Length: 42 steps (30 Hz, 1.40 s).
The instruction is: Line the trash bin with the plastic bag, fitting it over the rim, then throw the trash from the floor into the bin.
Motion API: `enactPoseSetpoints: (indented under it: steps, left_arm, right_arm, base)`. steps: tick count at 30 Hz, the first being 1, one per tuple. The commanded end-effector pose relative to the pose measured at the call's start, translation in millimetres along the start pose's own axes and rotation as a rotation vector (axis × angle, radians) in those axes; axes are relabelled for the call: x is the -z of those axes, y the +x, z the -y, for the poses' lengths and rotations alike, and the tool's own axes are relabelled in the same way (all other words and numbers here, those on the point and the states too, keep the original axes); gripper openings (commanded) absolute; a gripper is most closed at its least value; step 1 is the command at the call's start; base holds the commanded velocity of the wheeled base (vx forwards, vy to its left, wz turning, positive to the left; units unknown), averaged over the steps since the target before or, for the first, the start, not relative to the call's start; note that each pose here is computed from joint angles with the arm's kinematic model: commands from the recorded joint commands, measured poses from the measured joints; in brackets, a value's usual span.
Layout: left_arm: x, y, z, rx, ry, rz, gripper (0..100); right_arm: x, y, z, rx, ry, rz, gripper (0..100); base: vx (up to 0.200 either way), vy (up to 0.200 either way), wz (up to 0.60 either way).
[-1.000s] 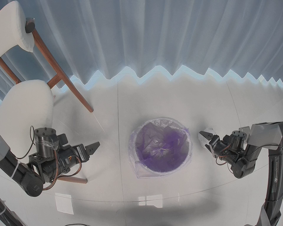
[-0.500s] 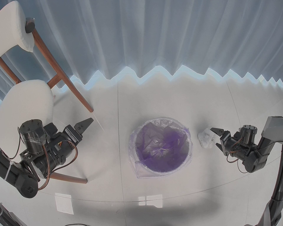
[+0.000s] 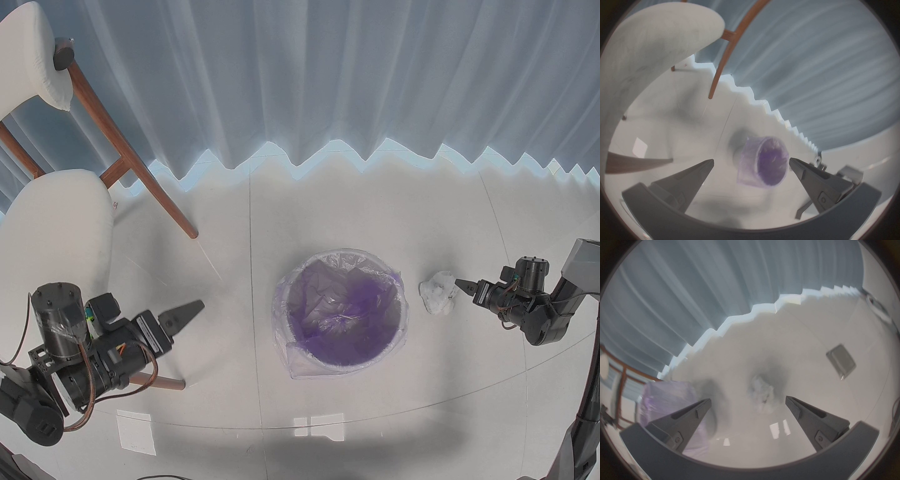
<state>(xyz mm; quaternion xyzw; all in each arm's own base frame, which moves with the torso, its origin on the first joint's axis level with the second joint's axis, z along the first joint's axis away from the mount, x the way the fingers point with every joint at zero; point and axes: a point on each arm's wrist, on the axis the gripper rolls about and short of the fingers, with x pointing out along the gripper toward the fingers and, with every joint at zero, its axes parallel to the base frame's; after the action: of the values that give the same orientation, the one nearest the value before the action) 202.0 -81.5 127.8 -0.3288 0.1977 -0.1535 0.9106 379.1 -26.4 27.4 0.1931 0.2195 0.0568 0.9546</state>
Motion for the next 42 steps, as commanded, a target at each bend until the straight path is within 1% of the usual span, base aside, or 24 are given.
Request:
enactPoseSetpoints:
  steps: [1, 2, 3, 6, 11, 15, 17, 20, 24, 26, 31, 33, 42]
  left_arm:
    - [21, -25, -16, -0.029, 0.191, -0.100, 100]
    - [22, -26, -16, -0.026, 0.231, -0.098, 100]
    - [22, -26, -17, -0.026, 0.262, -0.103, 100]
    - [23, -27, -17, -0.020, 0.296, -0.106, 100]
    - [22, -27, -18, -0.027, 0.296, -0.100, 100]
    - [22, -27, -18, -0.034, 0.291, -0.097, 100]
    - [22, -27, -18, -0.034, 0.292, -0.093, 100]
    - [22, -28, -18, -0.036, 0.293, -0.096, 100]
    - [22, -28, -18, -0.035, 0.296, -0.096, 100]
    - [22, -28, -18, -0.034, 0.298, -0.093, 100]
    - [22, -28, -18, -0.035, 0.298, -0.095, 100]
    - [22, -28, -18, -0.033, 0.297, -0.095, 100]
    - [22, -28, -18, -0.035, 0.298, -0.095, 100]
  right_arm:
    - [5, 35, 47, 0.120, -0.161, -0.001, 100]
    - [7, 39, 49, 0.120, -0.183, 0.000, 100]
    - [6, 42, 49, 0.117, -0.188, 0.013, 100]
    - [4, 48, 49, 0.117, -0.192, 0.026, 100]
    - [2, 65, 52, 0.116, -0.191, 0.018, 100]
    - [5, 77, 46, 0.095, -0.193, -0.010, 100]
    - [7, 84, 47, 0.091, -0.196, -0.008, 100]
    - [7, 93, 39, 0.069, -0.209, 0.001, 100]
    - [10, 102, 36, 0.059, -0.211, -0.011, 100]
    - [15, 108, 39, 0.063, -0.209, -0.026, 100]
    - [16, 115, 42, 0.065, -0.208, -0.027, 100]
    - [15, 124, 46, 0.068, -0.204, -0.027, 100]
    - [9, 142, 48, 0.065, -0.206, -0.025, 100]
  base:
    - [0.000, 0.000, 0.00]
    - [0.000, 0.000, 0.00]
    - [0.000, 0.000, 0.00]
    - [0.000, 0.000, 0.00]
    - [0.000, 0.000, 0.00]
    - [0.000, 0.000, 0.00]
    - [0.000, 0.000, 0.00]
    - [0.000, 0.000, 0.00]
    - [0.000, 0.000, 0.00]
    - [0.000, 0.000, 0.00]
    - [0.000, 0.000, 0.00]
    - [0.000, 0.000, 0.00]
    - [0.000, 0.000, 0.00]
